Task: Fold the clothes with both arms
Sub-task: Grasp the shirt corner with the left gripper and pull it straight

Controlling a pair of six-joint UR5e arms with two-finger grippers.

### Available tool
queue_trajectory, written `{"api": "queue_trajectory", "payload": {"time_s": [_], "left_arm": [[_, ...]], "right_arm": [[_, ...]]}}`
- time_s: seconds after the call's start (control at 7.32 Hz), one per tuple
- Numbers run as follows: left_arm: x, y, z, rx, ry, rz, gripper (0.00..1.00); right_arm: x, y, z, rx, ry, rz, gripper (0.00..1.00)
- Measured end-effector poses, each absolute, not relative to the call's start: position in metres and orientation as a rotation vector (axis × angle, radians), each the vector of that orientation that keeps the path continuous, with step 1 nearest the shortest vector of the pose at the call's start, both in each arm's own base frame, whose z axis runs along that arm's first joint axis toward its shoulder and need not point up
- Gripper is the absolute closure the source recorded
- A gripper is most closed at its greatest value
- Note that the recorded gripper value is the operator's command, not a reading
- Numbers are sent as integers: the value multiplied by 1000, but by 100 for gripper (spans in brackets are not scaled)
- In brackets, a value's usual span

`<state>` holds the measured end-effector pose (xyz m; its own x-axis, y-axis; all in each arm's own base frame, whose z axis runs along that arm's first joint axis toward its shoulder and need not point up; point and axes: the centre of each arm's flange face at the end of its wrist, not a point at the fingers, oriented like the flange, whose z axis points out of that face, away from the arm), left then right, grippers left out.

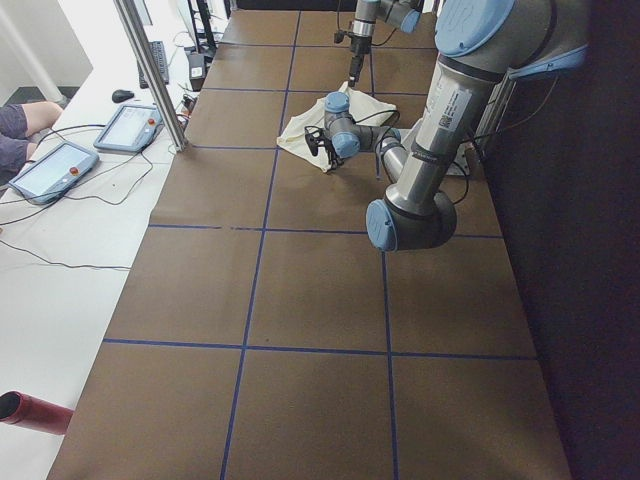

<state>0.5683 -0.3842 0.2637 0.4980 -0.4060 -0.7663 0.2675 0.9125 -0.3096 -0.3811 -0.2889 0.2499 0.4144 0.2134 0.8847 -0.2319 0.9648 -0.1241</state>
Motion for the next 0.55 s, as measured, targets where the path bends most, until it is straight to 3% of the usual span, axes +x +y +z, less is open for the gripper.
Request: {"api": "queue_trajectory", "payload": {"time_s": [0.55], "left_arm": [[562, -395, 258, -145, 979, -418, 100]], "right_arm": [[-383, -291, 254, 18, -1099, 284, 0]]}}
